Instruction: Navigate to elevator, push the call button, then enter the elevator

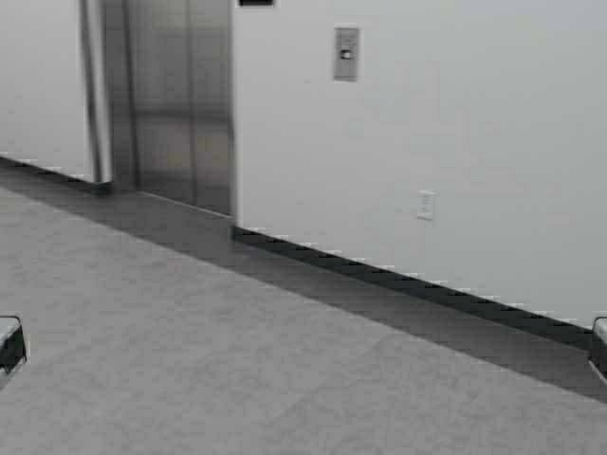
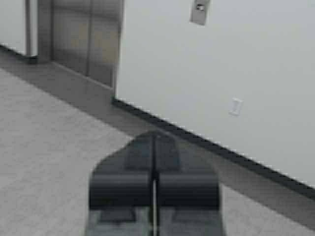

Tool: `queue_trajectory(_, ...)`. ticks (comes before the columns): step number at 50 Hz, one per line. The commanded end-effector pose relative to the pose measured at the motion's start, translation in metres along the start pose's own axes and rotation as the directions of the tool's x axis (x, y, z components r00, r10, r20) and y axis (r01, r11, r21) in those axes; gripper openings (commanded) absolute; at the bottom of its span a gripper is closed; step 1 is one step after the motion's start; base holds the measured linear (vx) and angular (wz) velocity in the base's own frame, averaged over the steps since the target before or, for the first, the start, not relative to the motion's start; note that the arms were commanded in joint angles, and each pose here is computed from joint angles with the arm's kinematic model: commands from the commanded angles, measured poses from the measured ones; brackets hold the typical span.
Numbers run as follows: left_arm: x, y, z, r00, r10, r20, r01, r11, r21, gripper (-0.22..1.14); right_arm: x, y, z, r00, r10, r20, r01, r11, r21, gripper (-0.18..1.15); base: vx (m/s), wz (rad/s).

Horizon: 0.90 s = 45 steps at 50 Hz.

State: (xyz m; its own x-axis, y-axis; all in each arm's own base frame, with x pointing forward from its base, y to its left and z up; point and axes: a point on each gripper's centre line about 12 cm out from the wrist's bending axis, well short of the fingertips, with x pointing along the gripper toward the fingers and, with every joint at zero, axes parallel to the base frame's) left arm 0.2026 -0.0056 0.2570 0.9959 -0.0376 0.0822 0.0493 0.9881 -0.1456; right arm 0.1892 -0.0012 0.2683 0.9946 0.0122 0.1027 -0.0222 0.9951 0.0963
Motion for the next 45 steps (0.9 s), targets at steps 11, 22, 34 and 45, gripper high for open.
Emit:
queue_trajectory(11, 0.005, 0.0, 0.005, 1.0, 0.0, 0.011, 0.0, 1.0, -0.003, 0.02, -0.002, 0.001, 0.01, 0.999, 0.005, 0.043, -0.006, 1.0, 0.01, 0.05, 0.63, -0.17)
queue_trajectory(22, 0.005, 0.0, 0.004, 1.0, 0.0, 0.008, 0.0, 1.0, -0.009, 0.02, -0.006, 0.001, 0.008, 0.999, 0.005, 0.046, -0.005, 1.0, 0.001, 0.05, 0.62, 0.07)
queue_trajectory(34, 0.003, 0.0, 0.006, 1.0, -0.002, 0.018, 0.002, 1.0, -0.014, 0.02, -0.007, 0.002, 0.011, 0.998, 0.007, 0.056, -0.006, 1.0, -0.001, 0.05, 0.63, 0.05)
queue_trajectory(45, -0.002, 0.0, 0.006, 1.0, -0.002, 0.029, 0.003, 1.0, -0.013, 0.02, -0.007, 0.002, 0.012, 0.998, 0.007, 0.059, -0.007, 1.0, -0.001, 0.05, 0.61, -0.04)
